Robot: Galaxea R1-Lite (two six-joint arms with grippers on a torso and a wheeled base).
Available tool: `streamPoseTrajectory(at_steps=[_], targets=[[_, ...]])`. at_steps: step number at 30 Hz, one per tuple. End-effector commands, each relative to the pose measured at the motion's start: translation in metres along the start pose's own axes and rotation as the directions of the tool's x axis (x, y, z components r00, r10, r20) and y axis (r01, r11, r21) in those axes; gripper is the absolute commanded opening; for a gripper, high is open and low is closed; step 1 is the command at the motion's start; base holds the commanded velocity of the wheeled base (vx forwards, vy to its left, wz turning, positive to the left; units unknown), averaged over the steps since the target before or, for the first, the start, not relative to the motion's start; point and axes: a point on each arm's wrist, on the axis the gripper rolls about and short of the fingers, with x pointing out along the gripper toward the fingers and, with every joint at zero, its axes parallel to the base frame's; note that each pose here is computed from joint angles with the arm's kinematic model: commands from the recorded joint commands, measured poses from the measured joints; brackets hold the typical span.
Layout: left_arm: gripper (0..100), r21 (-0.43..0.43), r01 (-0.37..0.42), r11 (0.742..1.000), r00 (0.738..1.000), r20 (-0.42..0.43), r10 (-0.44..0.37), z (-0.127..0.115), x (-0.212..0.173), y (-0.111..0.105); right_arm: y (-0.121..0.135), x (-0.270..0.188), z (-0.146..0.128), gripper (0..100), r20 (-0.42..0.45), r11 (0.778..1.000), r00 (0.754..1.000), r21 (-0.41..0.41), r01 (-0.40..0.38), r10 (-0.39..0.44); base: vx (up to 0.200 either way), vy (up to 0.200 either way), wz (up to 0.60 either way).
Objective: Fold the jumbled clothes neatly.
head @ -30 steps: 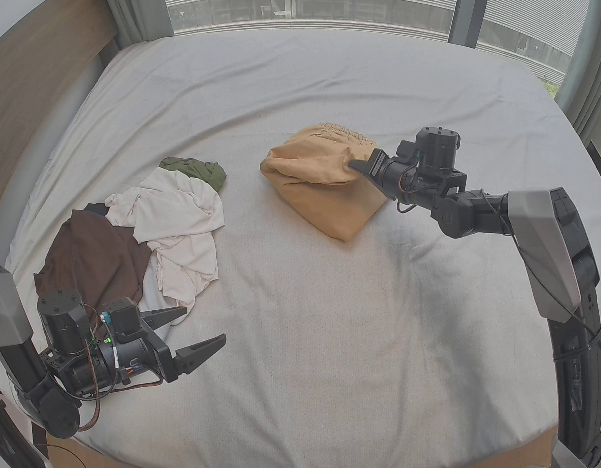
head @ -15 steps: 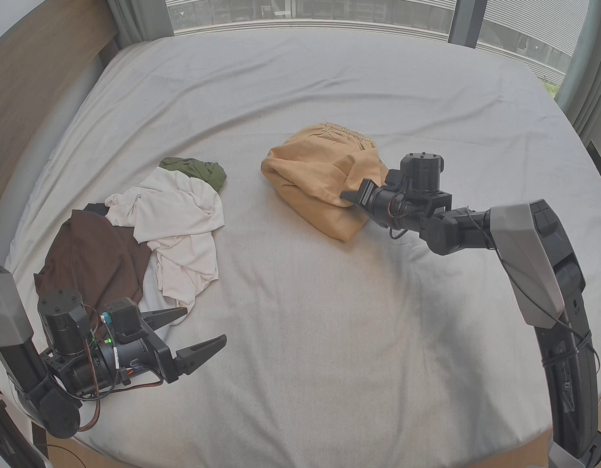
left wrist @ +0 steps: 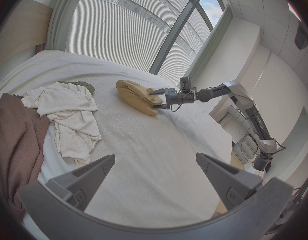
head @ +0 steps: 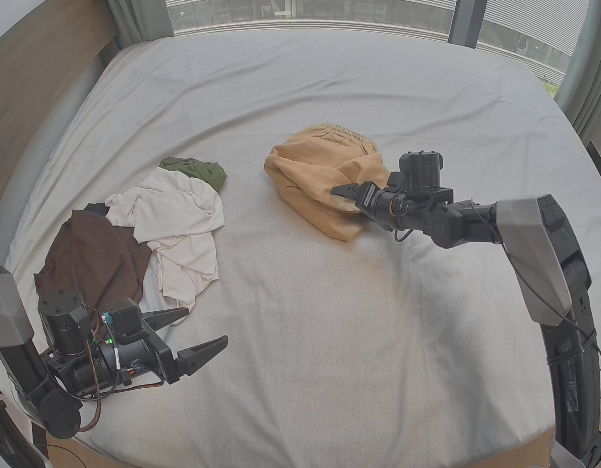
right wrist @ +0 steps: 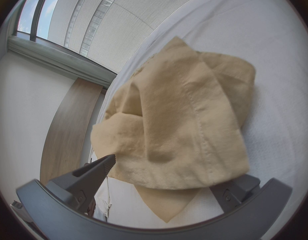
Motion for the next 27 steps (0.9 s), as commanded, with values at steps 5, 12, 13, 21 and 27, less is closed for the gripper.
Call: streamPoseTrajectory(at_steps=[5,12,13,21,27], targets=[[100,0.001,0.014,1.0,1.0,-0.009,-0.014,-0.002,0.003,-0.002,0.071,-0.061,0.053,100,0.119,0.992,0.986,-0.061,-0.11,0.117,0.0,0.0,0.0],[100,0.0,0.016,1.0,1.0,-0.008,-0.016,-0.002,0.004,-0.002,0.079,-0.063,0.054,100,0.143,0.989,0.979,-0.042,-0.143,0.147,0.0,0.0,0.0],[100,0.0,0.017,1.0,1.0,-0.01,-0.017,-0.002,0.004,-0.003,0.077,-0.059,0.053,100,0.151,0.99,0.978,-0.042,-0.138,0.143,0.0,0.0,0.0],[100,0.0,0.017,1.0,1.0,-0.006,-0.017,-0.001,0.003,-0.003,0.048,-0.023,0.024,100,0.118,0.996,0.989,-0.022,-0.081,0.083,0.0,0.0,0.0],[100,0.002,0.018,1.0,1.0,-0.003,-0.018,0.0,0.003,-0.003,0.017,-0.001,-0.002,100,0.022,1.0,1.0,0.018,-0.005,0.005,0.0,0.0,0.0]])
